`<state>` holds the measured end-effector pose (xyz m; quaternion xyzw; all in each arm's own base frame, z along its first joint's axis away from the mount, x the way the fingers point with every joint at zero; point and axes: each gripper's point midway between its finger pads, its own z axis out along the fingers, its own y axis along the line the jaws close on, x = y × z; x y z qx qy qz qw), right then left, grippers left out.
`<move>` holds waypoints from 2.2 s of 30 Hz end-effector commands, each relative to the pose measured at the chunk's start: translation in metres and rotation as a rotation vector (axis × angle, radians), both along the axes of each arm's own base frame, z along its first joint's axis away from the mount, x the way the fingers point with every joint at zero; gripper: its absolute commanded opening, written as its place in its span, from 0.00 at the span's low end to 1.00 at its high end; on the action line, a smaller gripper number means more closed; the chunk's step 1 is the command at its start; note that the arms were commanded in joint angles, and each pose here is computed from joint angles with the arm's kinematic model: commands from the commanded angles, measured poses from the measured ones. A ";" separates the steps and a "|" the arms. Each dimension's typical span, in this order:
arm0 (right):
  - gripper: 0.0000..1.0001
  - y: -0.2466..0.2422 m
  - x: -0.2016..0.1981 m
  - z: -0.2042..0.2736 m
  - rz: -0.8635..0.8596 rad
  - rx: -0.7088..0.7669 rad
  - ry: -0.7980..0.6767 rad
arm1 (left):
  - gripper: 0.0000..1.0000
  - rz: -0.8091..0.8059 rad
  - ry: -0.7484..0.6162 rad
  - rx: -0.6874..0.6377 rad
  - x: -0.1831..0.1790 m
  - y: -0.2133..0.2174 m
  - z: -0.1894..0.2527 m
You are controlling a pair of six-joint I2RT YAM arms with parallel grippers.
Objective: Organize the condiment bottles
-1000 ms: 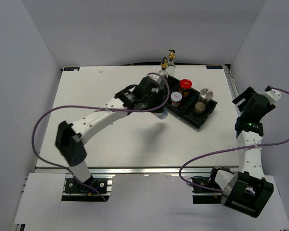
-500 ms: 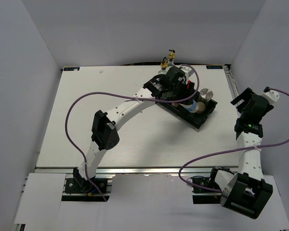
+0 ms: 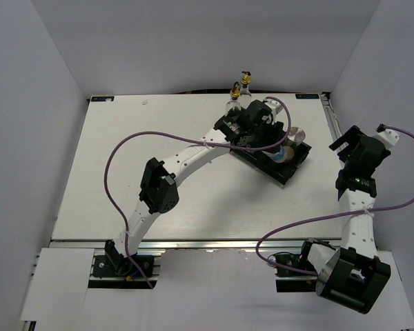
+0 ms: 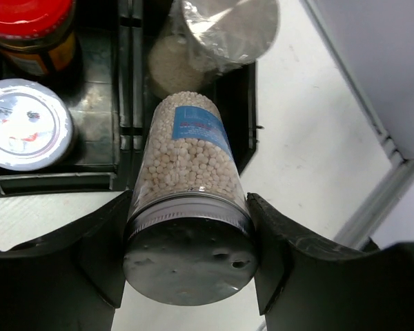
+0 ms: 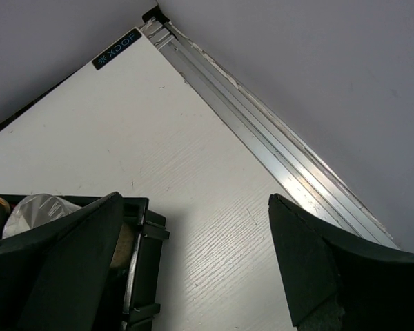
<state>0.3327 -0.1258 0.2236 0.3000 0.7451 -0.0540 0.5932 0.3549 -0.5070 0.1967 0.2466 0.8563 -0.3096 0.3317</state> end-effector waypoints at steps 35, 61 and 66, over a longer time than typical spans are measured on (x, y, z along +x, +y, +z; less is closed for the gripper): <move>0.89 0.020 0.016 0.003 0.124 0.043 -0.059 | 0.58 0.130 -0.210 -0.047 0.049 -0.034 -0.003; 0.89 0.036 0.030 -0.002 0.254 0.047 -0.025 | 0.00 0.108 -0.165 0.244 0.018 0.020 -0.032; 0.89 0.035 0.029 -0.003 0.250 0.044 -0.024 | 0.00 0.070 -0.132 0.358 0.003 0.044 -0.042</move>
